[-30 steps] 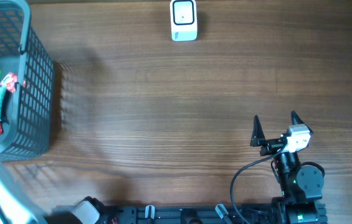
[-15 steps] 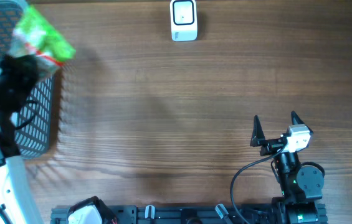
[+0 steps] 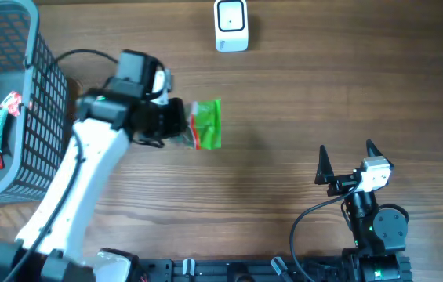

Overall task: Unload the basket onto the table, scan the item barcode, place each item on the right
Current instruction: 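Carry the green snack bag to the table center and release it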

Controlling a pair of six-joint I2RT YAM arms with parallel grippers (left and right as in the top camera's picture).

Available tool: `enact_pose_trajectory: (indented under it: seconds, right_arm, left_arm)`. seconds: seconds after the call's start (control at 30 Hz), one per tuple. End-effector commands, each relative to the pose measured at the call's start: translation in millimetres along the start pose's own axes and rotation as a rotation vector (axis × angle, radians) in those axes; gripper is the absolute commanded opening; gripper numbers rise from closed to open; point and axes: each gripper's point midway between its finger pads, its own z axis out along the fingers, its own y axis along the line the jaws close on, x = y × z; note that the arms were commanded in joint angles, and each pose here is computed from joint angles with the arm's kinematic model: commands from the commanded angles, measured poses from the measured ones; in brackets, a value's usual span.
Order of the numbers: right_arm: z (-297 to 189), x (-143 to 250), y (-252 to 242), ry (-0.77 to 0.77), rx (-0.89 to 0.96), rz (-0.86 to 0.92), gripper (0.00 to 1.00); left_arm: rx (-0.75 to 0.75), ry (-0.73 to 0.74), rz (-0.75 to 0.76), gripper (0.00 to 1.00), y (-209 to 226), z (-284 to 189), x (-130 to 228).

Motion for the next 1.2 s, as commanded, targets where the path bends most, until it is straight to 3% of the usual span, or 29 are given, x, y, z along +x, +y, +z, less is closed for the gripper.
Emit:
enact_pose_trajectory:
  seconds: [0.0,0.17,0.23,0.27,0.3,0.37,0.47,0.57,0.63,0.73,0.83,0.97,1.07,1.17]
  right_arm:
    - [-0.3,-1.3,1.6,-0.006,-0.01,0.002,1.0]
    - [-0.3,-1.3,1.6,-0.006,-0.01,0.002,1.0]
    - [-0.3,-1.3,1.6,-0.006,-0.01,0.002,1.0]
    - [-0.3,-1.3,1.6,-0.006,-0.01,0.002,1.0]
    - [-0.3,-1.3,1.6,-0.006,-0.01,0.002,1.0]
    - [-0.3,-1.3,1.6,-0.006,-0.01,0.002,1.0]
    - [-0.3,-1.3,1.6,-0.006,-0.01,0.002,1.0]
    - [-0.3,-1.3,1.6,-0.006,-0.01,0.002,1.0]
    - [-0.3,-1.3,1.6,-0.006,-0.01,0.002,1.0]
    - [-0.3,-1.3,1.6,-0.006,-0.01,0.002,1.0]
    - [-0.3,-1.3,1.6,-0.006,-0.01,0.002,1.0]
    - [-0.3,-1.3,1.6,-0.006,-0.01,0.002,1.0]
    - [-0.3,-1.3,1.6,-0.006,-0.01,0.002,1.0]
    - [-0.3,-1.3,1.6,-0.006,-0.01,0.002,1.0]
  left_arm:
    - [-0.001,0.094,0.09,0.04,-20.8,49.5,16.5]
    - [0.006,0.18,0.176,0.04,-53.3,135.5,35.4]
    - [-0.005,0.207,0.184,0.04,-52.8,146.9,42.2]
    - [-0.008,0.213,0.187,0.13,-52.7,148.9,44.2]
    - [-0.012,0.221,0.193,0.73,-51.9,149.4,46.0]
    - [-0.004,0.193,0.175,1.0,-54.4,129.8,32.5]
    - [0.026,0.106,0.14,1.0,-61.9,85.0,-1.7]
    - [0.049,-0.08,0.113,0.98,-60.1,14.1,-56.1]
    - [-0.037,-0.269,0.026,0.97,-25.0,-45.4,-103.4]
    - [-0.176,-0.602,-0.192,0.98,68.7,-152.2,-162.9]
    - [-0.238,-0.77,-0.451,0.98,154.3,-211.4,-170.5]
    - [-0.326,-0.881,-0.779,1.0,258.6,-257.6,-146.1]
    - [-0.451,-0.859,-0.901,1.0,307.5,-260.3,-122.5]
    - [-0.613,-0.734,-1.0,1.0,353.4,-231.0,-102.0]
